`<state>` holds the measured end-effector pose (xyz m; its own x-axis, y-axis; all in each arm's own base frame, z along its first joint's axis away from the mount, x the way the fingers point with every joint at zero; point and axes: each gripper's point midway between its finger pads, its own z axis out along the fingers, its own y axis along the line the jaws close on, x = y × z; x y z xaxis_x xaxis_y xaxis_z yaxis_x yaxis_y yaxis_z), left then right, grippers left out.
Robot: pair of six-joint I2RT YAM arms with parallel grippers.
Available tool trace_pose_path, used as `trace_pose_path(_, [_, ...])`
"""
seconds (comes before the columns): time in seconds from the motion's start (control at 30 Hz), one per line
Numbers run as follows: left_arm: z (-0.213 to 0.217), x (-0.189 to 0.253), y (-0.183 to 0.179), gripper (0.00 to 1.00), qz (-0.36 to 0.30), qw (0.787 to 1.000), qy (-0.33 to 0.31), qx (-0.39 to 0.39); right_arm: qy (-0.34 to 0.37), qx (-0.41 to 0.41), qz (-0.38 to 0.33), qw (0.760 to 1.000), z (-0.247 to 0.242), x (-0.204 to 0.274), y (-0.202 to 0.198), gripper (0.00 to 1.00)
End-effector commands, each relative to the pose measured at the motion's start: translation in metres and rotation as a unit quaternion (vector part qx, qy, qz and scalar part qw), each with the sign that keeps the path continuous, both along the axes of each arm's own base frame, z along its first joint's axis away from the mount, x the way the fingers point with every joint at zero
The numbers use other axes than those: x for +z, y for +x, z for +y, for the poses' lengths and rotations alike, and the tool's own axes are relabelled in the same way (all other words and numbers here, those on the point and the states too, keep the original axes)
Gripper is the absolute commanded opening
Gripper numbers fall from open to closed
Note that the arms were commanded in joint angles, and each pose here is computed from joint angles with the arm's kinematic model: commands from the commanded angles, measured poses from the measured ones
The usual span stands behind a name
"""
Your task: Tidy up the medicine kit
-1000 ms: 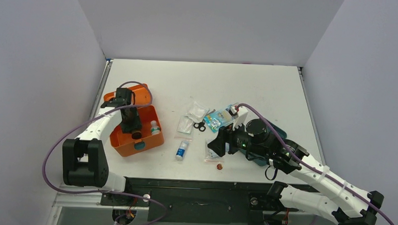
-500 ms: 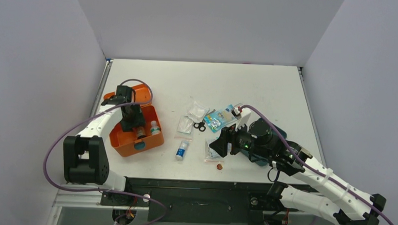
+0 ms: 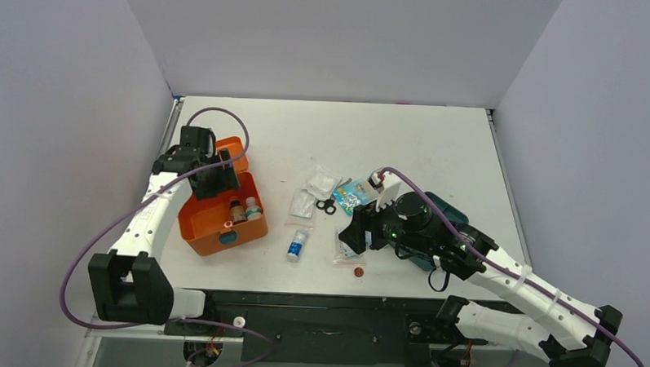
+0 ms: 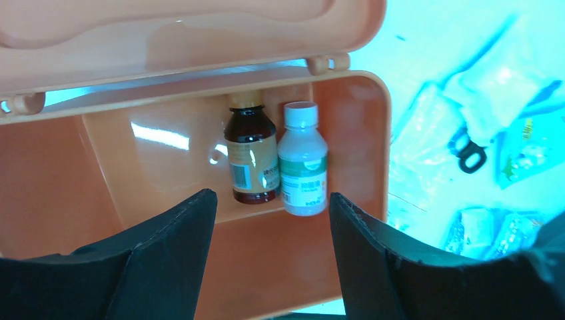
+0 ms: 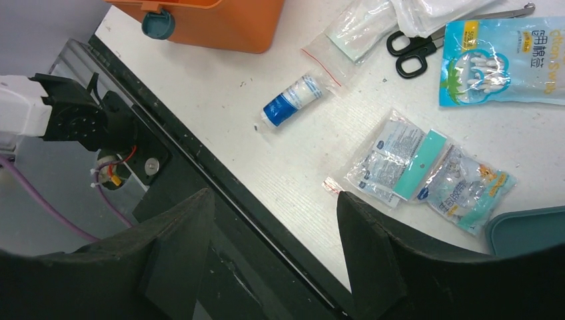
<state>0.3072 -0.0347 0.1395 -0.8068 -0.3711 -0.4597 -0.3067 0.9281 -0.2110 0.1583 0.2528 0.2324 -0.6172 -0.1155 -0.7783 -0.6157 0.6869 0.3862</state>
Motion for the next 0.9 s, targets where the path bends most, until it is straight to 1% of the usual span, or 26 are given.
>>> trace_pose_path(0.0, [-0.004,0.043,-0.008,0.61,-0.042,0.999,0.001,-0.025,0.010,-0.006,-0.024,1.000,0.008,0.021,0.009,0.63])
trace_pose_path(0.1, [0.002,0.064,-0.016,0.61,-0.066,0.998,0.015,-0.019,0.010,-0.003,-0.023,1.000,0.012,0.019,0.009,0.63])
trace_pose_path(0.2, [0.022,0.080,-0.029,0.60,-0.080,0.995,0.056,0.016,0.008,-0.002,-0.021,1.000,0.015,0.017,0.010,0.63])
trace_pose_path(0.37, [0.048,0.095,-0.047,0.60,-0.098,0.987,0.110,0.062,0.009,0.003,-0.022,1.000,0.020,0.016,0.009,0.63])
trace_pose_path(0.47, [0.064,0.101,-0.055,0.62,-0.111,0.980,0.138,0.087,0.011,0.007,-0.021,1.000,0.023,0.016,0.008,0.63])
trace_pose_path(0.57, [0.075,0.099,-0.060,0.63,-0.107,0.978,0.151,0.101,0.009,0.014,-0.023,1.000,0.025,0.016,0.006,0.63])
trace_pose_path(0.87, [0.095,0.064,-0.071,0.63,-0.062,0.976,0.157,0.136,0.008,0.027,-0.022,0.999,0.026,0.014,0.000,0.63])
